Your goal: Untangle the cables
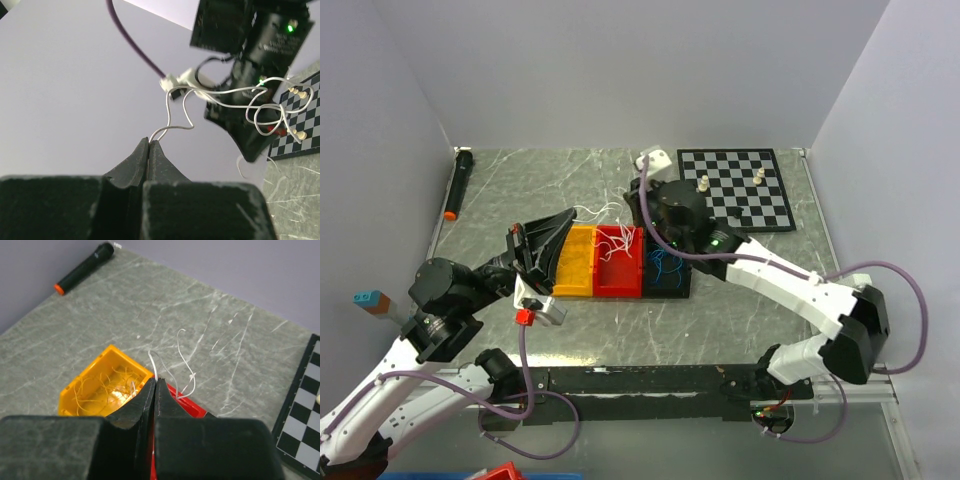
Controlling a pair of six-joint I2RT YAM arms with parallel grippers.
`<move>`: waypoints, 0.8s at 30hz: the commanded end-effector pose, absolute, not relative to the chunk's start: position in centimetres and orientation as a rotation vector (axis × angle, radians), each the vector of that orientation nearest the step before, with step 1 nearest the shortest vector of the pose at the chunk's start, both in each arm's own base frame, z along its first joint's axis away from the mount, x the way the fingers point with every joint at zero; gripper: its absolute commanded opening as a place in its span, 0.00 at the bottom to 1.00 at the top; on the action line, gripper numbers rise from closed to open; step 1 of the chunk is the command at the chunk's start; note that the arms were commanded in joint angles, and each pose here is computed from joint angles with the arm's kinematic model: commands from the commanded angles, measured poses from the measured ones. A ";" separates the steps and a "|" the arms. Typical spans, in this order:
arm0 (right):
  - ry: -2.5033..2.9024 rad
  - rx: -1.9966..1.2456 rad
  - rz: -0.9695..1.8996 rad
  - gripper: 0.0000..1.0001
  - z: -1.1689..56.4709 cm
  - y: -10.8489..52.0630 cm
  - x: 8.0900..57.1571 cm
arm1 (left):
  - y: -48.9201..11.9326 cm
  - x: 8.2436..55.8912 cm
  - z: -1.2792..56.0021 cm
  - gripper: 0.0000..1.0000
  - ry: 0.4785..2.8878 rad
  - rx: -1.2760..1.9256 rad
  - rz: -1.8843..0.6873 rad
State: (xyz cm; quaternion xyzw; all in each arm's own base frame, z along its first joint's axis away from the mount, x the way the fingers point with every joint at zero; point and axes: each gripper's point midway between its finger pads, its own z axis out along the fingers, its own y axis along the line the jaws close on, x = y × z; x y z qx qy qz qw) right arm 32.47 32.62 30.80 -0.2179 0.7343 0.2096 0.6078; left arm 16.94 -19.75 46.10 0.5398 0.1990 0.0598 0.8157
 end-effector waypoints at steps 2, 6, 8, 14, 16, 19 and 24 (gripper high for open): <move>1.592 -0.407 0.501 0.00 35.4 30.2 32.2 | -19.9 16.4 46.4 0.01 0.392 1.149 0.113; 1.598 -0.406 0.493 0.00 35.1 29.8 32.1 | -19.9 16.4 46.7 0.01 0.394 1.151 0.112; 1.598 -0.405 0.491 0.00 35.1 29.7 32.0 | -19.9 16.4 46.8 0.01 0.394 1.150 0.111; 1.603 -0.406 0.481 0.00 34.8 29.0 31.7 | -19.9 16.4 46.8 0.01 0.392 1.153 0.113; 1.618 -0.425 0.489 0.00 34.2 29.6 31.8 | -19.9 16.4 46.7 0.01 0.386 1.153 0.114; 1.652 -0.455 0.518 0.00 32.9 30.9 32.1 | -19.9 16.5 46.6 0.01 0.393 1.152 0.113; 1.736 -0.488 0.575 0.00 29.2 33.3 32.4 | -19.8 16.4 46.7 0.01 0.394 1.151 0.117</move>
